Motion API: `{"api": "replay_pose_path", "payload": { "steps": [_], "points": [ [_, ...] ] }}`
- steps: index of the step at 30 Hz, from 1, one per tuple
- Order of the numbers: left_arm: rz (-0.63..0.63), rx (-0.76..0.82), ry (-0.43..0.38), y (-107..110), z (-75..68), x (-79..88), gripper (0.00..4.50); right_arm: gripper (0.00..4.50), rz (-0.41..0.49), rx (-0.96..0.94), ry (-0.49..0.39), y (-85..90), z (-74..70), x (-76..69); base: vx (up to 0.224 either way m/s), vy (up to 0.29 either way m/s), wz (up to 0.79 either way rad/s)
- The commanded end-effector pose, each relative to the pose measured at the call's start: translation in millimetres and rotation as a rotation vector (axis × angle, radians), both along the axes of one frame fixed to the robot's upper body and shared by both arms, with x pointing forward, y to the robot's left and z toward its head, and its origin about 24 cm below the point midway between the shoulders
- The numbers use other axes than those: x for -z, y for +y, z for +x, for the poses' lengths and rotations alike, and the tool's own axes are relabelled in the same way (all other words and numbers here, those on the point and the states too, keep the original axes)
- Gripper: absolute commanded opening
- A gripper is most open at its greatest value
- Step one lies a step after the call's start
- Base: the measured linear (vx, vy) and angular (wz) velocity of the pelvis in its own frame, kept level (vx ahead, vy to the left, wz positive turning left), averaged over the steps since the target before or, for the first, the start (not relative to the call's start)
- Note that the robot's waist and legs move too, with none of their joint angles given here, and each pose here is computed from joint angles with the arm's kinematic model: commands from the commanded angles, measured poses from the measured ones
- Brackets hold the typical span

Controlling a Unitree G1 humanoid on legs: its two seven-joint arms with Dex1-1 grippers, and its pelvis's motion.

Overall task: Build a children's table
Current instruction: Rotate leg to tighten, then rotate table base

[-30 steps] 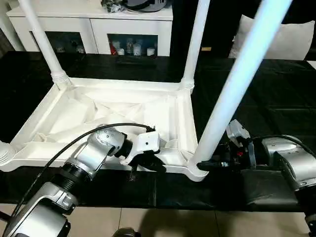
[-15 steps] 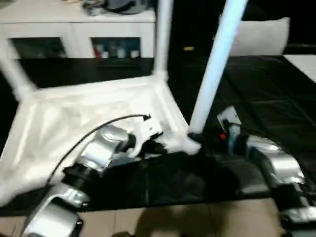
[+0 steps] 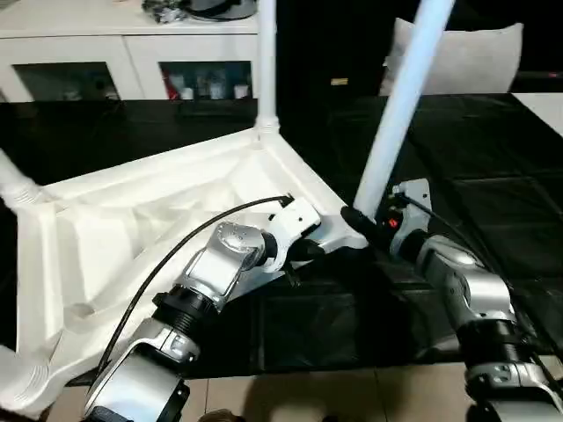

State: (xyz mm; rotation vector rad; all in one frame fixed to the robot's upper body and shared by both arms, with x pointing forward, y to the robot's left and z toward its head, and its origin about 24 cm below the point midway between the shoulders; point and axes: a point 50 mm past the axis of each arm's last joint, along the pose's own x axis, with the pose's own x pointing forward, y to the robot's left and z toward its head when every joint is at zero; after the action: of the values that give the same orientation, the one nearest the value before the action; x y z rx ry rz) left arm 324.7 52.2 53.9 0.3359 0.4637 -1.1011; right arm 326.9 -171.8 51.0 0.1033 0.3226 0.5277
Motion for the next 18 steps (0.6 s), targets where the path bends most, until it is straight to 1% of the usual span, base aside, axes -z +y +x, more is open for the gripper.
{"api": "replay_pose_path", "payload": {
  "steps": [1, 3, 4, 5, 7, 8, 9, 10, 11, 13, 14, 15, 17, 18],
  "points": [
    [0.005, 0.036, -0.048, 0.4, 0.5, -2.9, 0.00, 3.43, -0.032, -0.016, -0.031, -2.7, -4.0, -1.3, 0.000, 0.000, 0.00],
    [0.021, 0.033, -0.064, 4.9, 1.9, -2.2, 0.00, 3.61, -0.030, -0.025, -0.034, -7.9, -9.0, -3.4, 0.000, 0.000, 0.00],
    [0.021, 0.033, -0.064, 4.9, 1.9, -2.2, 0.00, 3.61, -0.030, -0.025, -0.034, -7.9, -9.0, -3.4, 0.000, 0.000, 0.00],
    [0.018, 0.013, -0.080, 8.4, 3.6, -3.2, 0.00, 3.74, -0.011, -0.013, -0.035, -15.2, -13.8, -4.2, 0.000, 0.000, 0.00],
    [-0.030, 0.003, -0.062, 10.2, 3.5, -6.3, 0.00, 3.94, 0.014, 0.006, -0.048, -24.6, -18.6, -6.6, 0.000, 0.000, 0.00],
    [-0.050, 0.008, -0.049, 10.3, 2.7, -7.3, 0.43, 4.01, 0.016, 0.016, -0.054, -27.6, -19.7, -7.6, 0.000, 0.000, 0.00],
    [-0.067, 0.030, -0.034, 10.7, 0.1, -9.0, 0.53, 4.07, 0.030, 0.010, -0.073, -31.6, -22.5, -10.8, 0.000, 0.000, 0.00],
    [-0.075, 0.045, -0.026, 11.0, -1.7, -10.0, 0.53, 4.18, 0.040, 0.004, -0.086, -34.1, -24.5, -13.0, 0.000, 0.000, 0.00],
    [-0.086, 0.063, -0.025, 12.6, -4.7, -12.1, 0.53, 4.29, 0.071, -0.033, -0.130, -35.7, -30.5, -20.4, 0.000, 0.000, 0.00],
    [-0.099, 0.068, -0.028, 15.0, -6.9, -14.7, 0.74, 4.45, 0.087, -0.083, -0.156, -35.6, -37.2, -26.6, 0.000, 0.000, 0.00],
    [-0.100, 0.067, -0.029, 19.9, -8.9, -16.8, 0.88, 4.48, 0.069, -0.121, -0.160, -35.3, -44.1, -30.1, 0.000, 0.000, 0.00],
    [-0.099, 0.066, -0.029, 20.9, -9.2, -17.2, 0.93, 4.50, 0.063, -0.125, -0.160, -35.3, -45.3, -30.5, 0.000, 0.000, 0.00],
    [-0.056, 0.073, -0.033, 28.6, -12.2, -17.6, 1.05, 4.50, 0.072, -0.209, -0.109, -31.2, -52.9, -29.7, 0.000, 0.000, 0.00],
    [-0.025, 0.073, -0.044, 33.9, -13.6, -18.4, 1.18, 4.50, 0.096, -0.265, -0.078, -27.3, -57.9, -30.2, 0.000, 0.000, 0.00]
  ]
}}
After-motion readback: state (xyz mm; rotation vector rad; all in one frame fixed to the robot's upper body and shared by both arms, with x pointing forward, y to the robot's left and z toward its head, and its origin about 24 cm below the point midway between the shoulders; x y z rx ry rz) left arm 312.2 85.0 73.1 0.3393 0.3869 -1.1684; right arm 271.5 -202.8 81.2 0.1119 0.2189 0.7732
